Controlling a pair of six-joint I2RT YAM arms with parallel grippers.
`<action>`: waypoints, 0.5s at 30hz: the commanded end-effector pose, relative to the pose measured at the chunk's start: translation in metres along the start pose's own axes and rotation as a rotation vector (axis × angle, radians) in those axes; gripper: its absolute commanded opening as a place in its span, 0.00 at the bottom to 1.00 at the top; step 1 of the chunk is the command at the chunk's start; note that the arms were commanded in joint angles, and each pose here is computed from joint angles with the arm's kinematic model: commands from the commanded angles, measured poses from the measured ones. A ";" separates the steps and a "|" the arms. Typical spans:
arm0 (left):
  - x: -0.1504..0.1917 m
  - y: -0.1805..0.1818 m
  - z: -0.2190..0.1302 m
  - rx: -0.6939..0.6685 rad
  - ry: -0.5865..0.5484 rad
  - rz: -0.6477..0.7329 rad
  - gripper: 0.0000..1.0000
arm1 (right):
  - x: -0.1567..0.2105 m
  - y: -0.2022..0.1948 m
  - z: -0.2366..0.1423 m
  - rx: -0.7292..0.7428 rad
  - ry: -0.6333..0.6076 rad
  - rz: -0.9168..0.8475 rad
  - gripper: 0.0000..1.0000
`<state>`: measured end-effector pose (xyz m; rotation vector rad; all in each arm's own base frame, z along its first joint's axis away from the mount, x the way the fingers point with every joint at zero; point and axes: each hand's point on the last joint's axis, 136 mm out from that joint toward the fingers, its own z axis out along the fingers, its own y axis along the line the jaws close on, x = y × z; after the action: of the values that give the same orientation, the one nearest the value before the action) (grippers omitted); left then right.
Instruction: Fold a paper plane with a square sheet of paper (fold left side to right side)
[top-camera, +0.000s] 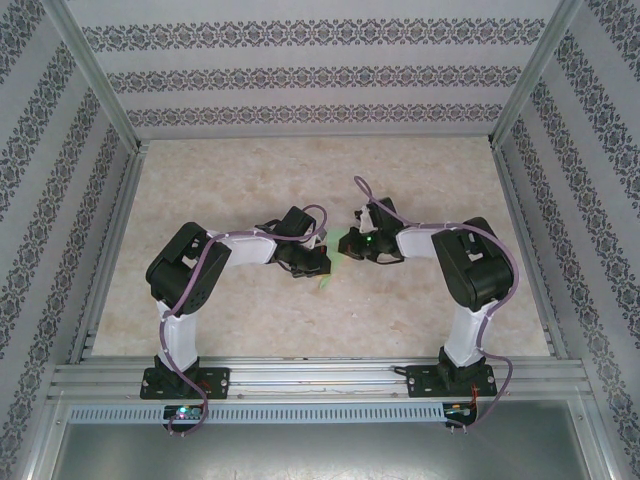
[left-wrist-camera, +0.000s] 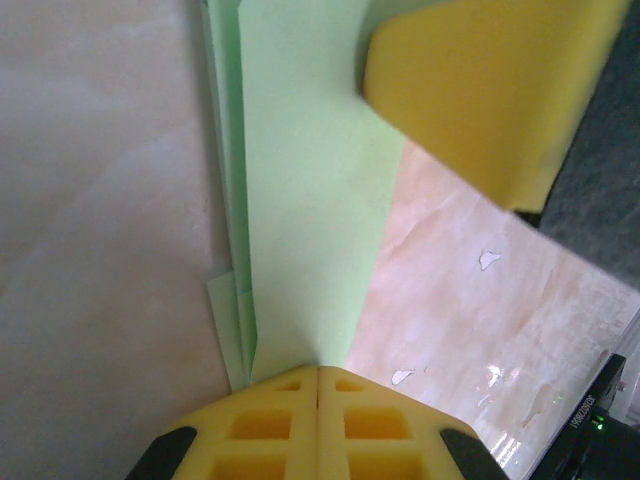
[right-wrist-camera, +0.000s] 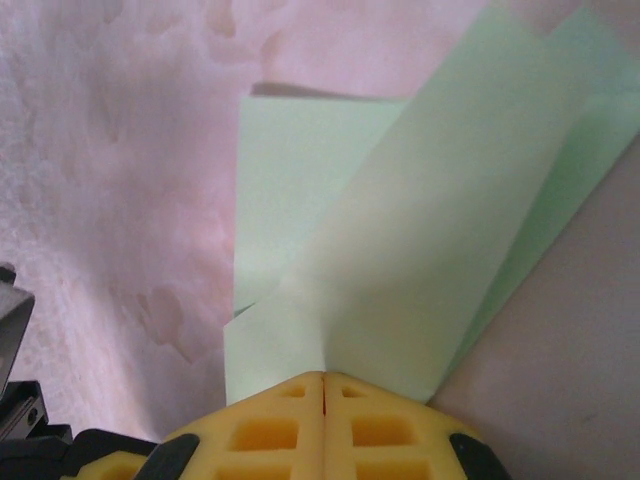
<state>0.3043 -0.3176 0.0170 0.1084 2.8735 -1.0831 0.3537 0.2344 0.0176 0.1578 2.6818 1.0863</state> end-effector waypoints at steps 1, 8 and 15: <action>0.047 0.072 0.015 -0.248 0.141 -0.110 0.00 | -0.019 -0.023 -0.003 0.076 -0.044 0.006 0.00; 0.048 0.073 0.015 -0.251 0.145 -0.113 0.00 | -0.035 -0.037 -0.007 0.092 -0.059 0.033 0.00; 0.048 0.074 0.016 -0.252 0.145 -0.113 0.00 | -0.054 -0.050 -0.014 0.107 -0.081 0.064 0.00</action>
<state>0.3046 -0.3178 0.0166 0.1169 2.8761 -1.0799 0.3819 0.2089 0.0172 0.2292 2.6806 1.0812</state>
